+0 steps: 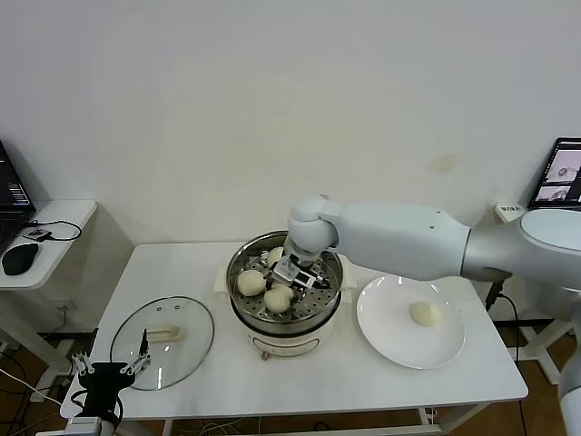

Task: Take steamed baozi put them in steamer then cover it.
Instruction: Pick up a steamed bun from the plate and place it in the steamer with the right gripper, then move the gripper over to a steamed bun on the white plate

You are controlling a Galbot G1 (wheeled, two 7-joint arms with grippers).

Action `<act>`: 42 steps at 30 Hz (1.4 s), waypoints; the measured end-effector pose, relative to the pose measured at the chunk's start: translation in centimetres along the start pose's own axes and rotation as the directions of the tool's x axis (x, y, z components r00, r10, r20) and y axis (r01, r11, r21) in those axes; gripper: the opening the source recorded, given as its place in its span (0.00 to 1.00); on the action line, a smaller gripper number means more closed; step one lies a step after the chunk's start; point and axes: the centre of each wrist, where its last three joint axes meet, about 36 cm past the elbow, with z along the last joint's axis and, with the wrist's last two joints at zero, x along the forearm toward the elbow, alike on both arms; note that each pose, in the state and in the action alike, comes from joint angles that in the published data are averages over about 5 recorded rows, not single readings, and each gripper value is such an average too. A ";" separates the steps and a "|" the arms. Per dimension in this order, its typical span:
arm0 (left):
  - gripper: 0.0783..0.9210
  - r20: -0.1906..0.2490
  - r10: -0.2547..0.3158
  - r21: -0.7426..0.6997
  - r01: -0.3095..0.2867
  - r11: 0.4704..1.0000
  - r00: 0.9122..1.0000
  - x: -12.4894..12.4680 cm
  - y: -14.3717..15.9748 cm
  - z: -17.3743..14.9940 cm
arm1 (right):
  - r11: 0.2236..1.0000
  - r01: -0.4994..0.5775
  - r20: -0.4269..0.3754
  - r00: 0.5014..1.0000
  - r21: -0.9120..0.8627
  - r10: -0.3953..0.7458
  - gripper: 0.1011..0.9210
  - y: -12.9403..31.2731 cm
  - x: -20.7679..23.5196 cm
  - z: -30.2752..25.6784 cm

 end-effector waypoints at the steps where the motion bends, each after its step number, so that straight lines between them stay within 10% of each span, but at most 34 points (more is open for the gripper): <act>1: 0.88 0.000 0.000 0.001 0.000 1.000 1.000 0.0 0.0 0.0 | 1.000 0.003 0.002 1.000 0.006 -0.003 0.64 0.0 0.0 0.0; 11: 0.88 0.008 0.004 0.005 -0.004 1.000 1.000 0.0 -0.2 -0.3 | 1.000 -0.007 0.009 1.000 0.029 0.007 0.87 0.2 1.4 0.2; 22: 0.88 0.021 0.005 -0.016 -0.005 1.000 1.000 -0.2 0.4 -0.6 | 0.980 -0.107 -0.053 0.994 -0.170 0.100 0.88 3.0 7.4 2.9; 42: 0.88 0.022 0.050 -0.047 -0.049 0.998 0.999 -0.7 0.3 -0.3 | 0.660 -0.229 -0.253 0.966 -0.716 0.060 0.88 25.1 10.5 10.1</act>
